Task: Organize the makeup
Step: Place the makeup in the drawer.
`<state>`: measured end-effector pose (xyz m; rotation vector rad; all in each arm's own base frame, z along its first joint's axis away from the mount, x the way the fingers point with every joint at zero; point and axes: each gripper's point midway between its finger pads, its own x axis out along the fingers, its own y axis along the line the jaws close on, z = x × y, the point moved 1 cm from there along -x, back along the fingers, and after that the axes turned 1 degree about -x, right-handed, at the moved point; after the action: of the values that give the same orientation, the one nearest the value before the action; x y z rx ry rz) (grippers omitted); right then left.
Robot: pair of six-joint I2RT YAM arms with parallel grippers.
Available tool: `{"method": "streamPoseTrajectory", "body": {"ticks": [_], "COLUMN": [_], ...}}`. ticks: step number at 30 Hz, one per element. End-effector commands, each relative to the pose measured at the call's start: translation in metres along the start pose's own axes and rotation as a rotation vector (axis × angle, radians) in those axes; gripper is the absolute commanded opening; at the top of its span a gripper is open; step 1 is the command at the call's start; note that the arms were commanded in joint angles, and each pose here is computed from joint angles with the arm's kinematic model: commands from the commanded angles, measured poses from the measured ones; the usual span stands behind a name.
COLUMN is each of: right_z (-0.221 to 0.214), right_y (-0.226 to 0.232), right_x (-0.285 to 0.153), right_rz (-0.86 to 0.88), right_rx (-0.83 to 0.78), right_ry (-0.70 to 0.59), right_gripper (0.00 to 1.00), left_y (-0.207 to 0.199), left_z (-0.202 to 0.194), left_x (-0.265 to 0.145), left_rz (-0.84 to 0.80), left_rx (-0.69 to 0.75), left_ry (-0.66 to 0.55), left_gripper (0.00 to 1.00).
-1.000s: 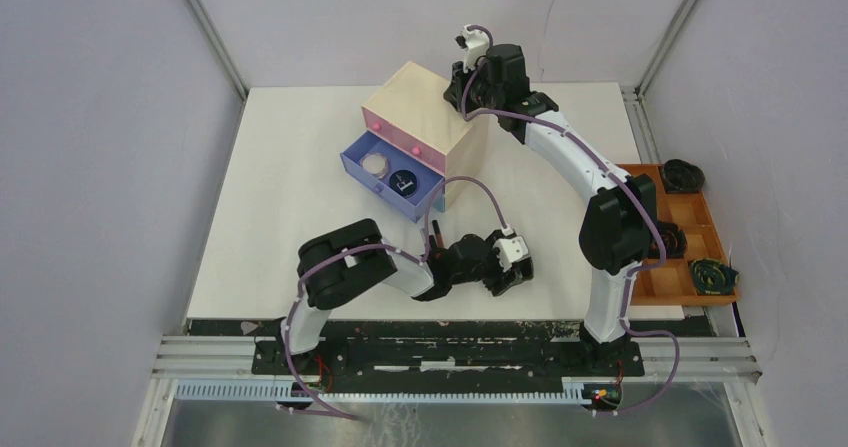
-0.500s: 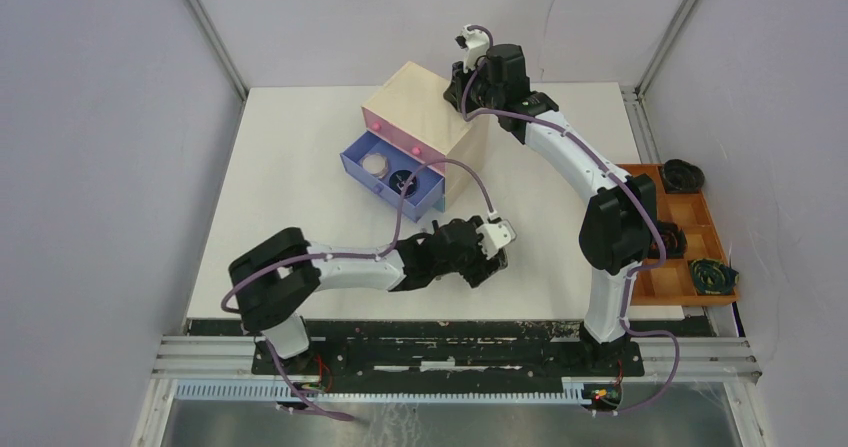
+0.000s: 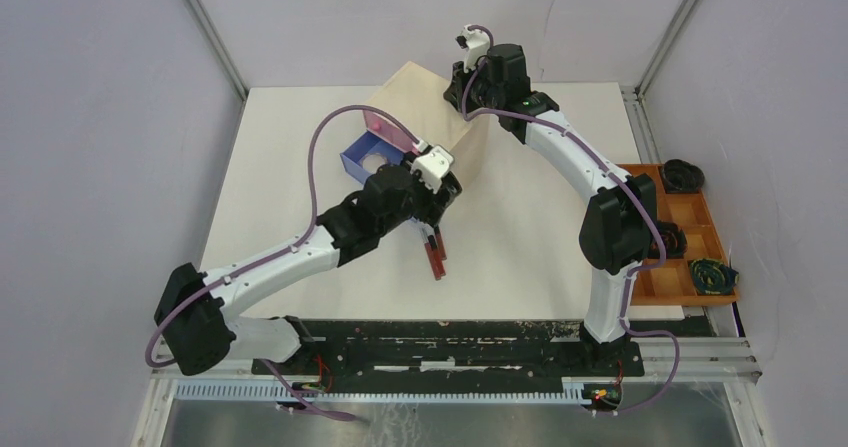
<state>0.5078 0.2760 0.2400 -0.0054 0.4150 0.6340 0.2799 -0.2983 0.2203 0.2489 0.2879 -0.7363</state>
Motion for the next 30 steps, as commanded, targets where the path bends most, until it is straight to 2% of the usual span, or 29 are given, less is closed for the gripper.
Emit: {"method": "streamPoseTrajectory", "body": {"ticks": [1,8,14,16,19,22,27,29,30], "right_z": [-0.229,-0.229,-0.231,-0.231,-0.232,-0.233,-0.233,-0.234,-0.233], "right_y": [-0.032,-0.033,-0.033,-0.033,-0.033,-0.034,-0.034,-0.034,-0.034], "right_x": [-0.036,-0.037,-0.036,-0.037,-0.037,-0.038,-0.038,-0.037,-0.037], "right_rz": [-0.133,-0.134,-0.136,-0.136,-0.138,-0.143,-0.144,-0.143,-0.143], "right_rx": [0.129,0.128,0.128,0.128,0.128,0.127,0.126,0.127,0.127], "right_ry": [0.77,0.771,0.774,0.775,0.778,0.78,0.782,0.782,0.782], "right_gripper": [0.2,0.2,0.2,0.2,0.2,0.2,0.2,0.2,0.2], "left_y": [0.043,0.091,0.104,0.104,0.104,0.103,0.102,0.105,0.106], "left_z": [0.012,0.001,-0.016,-0.02,-0.023,-0.027,-0.026,-0.022,-0.02], "left_x": [-0.017,-0.019,-0.007,-0.002,0.005,0.011,0.012,0.009,0.007], "left_rz": [0.137,0.269,0.29,0.283,0.279,0.271,0.264,0.284,0.291], "left_rx": [-0.026,-0.083,-0.106,-0.112,-0.115,-0.116,-0.124,-0.128,-0.129], "left_ry": [-0.02,-0.011,0.039,0.044,0.052,0.067,0.055,0.032,0.022], "left_gripper": [0.03,0.03,0.03,0.06,0.16,0.36,0.58,0.75,0.79]}}
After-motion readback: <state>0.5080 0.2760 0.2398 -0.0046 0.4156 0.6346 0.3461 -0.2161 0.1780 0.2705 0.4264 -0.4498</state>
